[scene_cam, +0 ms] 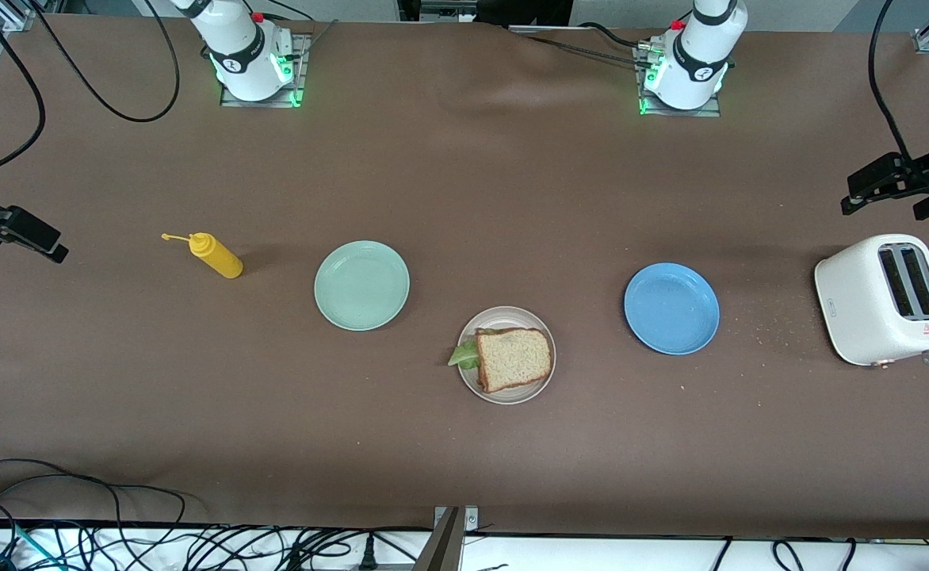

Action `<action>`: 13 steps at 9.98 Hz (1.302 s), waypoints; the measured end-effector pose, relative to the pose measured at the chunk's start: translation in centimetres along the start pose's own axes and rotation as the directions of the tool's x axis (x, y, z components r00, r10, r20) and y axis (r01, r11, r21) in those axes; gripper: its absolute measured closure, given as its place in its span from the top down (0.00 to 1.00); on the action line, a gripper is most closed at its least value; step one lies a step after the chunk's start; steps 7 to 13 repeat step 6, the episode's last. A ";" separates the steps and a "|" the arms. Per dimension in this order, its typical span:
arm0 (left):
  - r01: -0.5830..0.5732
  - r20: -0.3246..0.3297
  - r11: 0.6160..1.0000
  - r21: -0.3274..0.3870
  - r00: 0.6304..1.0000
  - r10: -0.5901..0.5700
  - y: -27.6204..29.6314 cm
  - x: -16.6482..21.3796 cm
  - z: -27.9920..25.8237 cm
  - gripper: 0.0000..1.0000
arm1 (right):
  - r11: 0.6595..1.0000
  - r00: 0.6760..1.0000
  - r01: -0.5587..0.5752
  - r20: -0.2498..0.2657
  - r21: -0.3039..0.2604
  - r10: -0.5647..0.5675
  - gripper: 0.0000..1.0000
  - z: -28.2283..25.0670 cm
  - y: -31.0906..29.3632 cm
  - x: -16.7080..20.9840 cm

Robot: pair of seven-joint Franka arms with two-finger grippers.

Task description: Make sandwich on beige plate with both arms

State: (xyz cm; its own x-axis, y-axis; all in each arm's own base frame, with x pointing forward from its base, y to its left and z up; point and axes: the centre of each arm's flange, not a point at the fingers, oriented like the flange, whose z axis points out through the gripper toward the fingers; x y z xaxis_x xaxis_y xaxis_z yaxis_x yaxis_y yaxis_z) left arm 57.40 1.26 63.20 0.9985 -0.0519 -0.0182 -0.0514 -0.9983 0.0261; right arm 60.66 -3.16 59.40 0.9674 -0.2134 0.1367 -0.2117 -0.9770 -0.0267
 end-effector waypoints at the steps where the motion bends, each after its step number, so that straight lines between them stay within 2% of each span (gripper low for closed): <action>1: -0.012 0.010 1.000 0.000 1.000 0.012 0.7 0.2 0.1 1.00 | 1.000 1.000 0.000 -0.002 0.000 0.000 1.00 -0.1 0.0 0.0; 6: -0.018 0.077 1.000 0.000 0.997 0.018 1.2 1.0 2.4 1.00 | 1.000 1.000 -0.001 -0.006 0.007 0.001 1.00 -0.3 -0.1 0.1; 13: -0.018 0.077 1.000 0.000 0.997 0.018 1.2 1.0 2.4 1.00 | 1.000 1.000 -0.001 -0.006 0.007 0.001 1.00 -0.3 -0.1 0.1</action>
